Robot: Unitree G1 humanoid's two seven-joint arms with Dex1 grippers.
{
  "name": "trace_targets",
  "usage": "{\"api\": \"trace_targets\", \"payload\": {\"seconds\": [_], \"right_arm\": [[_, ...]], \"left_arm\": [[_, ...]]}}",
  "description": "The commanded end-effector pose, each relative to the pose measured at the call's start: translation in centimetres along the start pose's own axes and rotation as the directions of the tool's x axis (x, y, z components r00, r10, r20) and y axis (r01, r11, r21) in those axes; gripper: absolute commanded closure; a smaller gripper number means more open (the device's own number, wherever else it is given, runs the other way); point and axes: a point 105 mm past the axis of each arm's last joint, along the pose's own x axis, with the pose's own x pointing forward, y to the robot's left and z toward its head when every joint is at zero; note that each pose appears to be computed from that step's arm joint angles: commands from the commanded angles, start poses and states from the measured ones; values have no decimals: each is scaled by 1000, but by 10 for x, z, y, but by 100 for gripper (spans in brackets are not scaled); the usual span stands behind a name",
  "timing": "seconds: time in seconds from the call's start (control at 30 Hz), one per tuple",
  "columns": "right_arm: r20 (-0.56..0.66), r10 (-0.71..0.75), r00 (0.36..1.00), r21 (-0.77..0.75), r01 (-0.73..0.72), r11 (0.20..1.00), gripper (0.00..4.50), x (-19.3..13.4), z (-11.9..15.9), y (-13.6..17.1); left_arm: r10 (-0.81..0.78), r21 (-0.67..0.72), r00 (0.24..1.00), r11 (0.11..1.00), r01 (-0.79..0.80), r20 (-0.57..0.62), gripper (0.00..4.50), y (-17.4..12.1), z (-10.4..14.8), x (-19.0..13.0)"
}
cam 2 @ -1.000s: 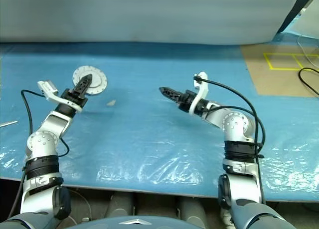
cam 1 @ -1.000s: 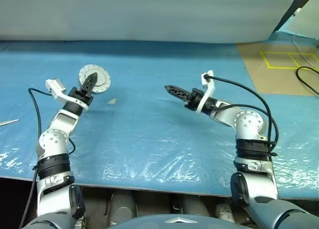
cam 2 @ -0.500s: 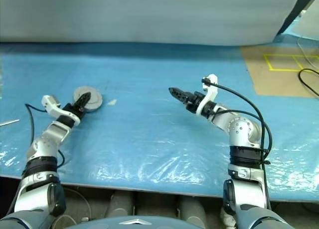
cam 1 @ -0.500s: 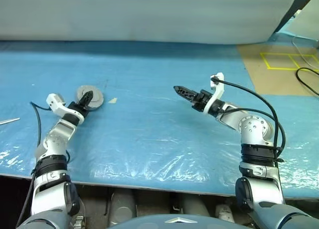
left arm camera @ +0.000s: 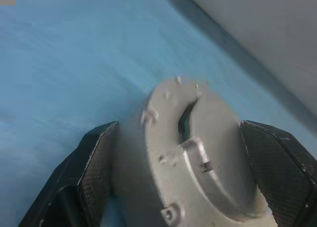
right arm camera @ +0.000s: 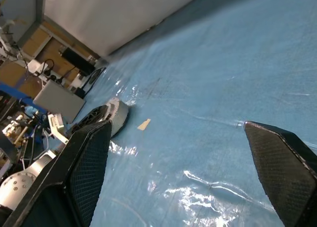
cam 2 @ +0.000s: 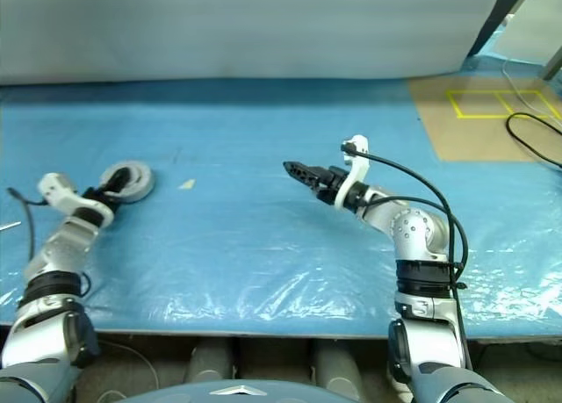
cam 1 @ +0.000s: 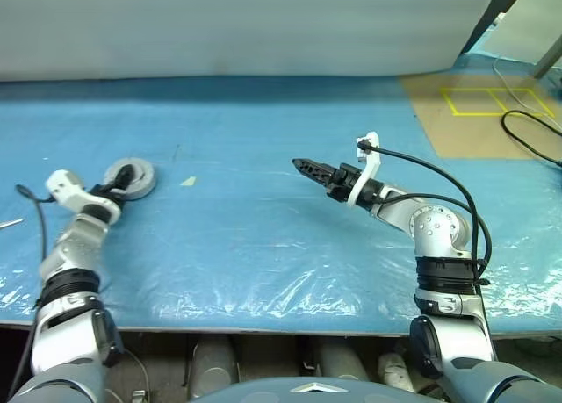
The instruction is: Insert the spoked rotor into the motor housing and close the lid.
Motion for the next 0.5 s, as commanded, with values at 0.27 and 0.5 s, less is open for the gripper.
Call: {"api": "trace_targets", "payload": {"seconds": [0.27,0.5], "right_arm": [[13,56,998,-25,-56,998,0,8,3,9],[-5,126,992,-184,-125,975,0,0,14,28]], "left_arm": [[-6,100,999,995,1,48,47,26,31,-21],[-661,98,746,740,665,-79,47,-128,32,-60]]}}
